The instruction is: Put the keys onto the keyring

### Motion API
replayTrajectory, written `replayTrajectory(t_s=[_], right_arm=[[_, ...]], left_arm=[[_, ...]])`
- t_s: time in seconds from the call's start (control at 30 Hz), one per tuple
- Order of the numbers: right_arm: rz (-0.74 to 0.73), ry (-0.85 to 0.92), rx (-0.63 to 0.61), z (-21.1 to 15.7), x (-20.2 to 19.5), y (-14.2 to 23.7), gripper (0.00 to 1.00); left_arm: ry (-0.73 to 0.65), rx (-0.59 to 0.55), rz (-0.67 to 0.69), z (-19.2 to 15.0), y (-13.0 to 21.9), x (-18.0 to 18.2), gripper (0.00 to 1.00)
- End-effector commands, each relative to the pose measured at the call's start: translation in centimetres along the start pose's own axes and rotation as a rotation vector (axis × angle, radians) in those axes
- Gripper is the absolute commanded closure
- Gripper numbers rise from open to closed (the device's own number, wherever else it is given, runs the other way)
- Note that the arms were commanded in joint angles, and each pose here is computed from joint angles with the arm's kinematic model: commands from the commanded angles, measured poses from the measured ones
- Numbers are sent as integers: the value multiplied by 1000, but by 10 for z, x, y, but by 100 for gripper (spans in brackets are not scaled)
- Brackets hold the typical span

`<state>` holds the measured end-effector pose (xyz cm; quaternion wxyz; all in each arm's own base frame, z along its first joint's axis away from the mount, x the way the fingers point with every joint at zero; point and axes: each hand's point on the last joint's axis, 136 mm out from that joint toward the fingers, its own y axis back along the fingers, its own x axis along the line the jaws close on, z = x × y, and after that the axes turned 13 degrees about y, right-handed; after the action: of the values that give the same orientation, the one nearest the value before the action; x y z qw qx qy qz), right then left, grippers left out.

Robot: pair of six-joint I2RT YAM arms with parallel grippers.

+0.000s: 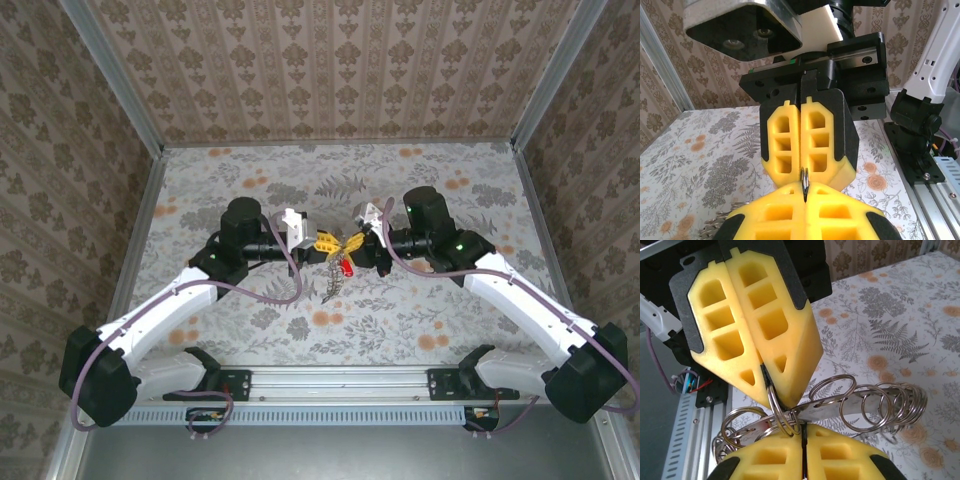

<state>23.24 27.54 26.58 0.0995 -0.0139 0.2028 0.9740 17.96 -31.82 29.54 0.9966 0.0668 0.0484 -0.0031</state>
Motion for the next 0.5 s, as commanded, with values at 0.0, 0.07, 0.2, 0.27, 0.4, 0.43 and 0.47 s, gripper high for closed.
replayTrajectory(t_s=[0.0,0.07,0.2,0.27,0.4,0.43,0.47], right_arm=[[-6,42,-15,0,3,3,83],[-32,98,-82,13,5,9,79],[-73,179,-163,32,8,22,75],[-70,198,-166,35,10,25,74],[-62,218,-149,32,13,25,77],[-56,216,-144,31,13,25,79],[-53,216,-139,31,13,24,81]], left_arm=[[-74,-84,-41,26,2,-15,100],[-68,-81,-45,24,0,-15,100],[-67,-84,-42,23,-1,-15,100],[-67,-86,-46,23,-1,-16,100],[-73,-88,-60,25,-2,-18,100],[-75,-83,-59,24,-3,-18,100],[-78,-79,-57,23,-4,-19,100]])
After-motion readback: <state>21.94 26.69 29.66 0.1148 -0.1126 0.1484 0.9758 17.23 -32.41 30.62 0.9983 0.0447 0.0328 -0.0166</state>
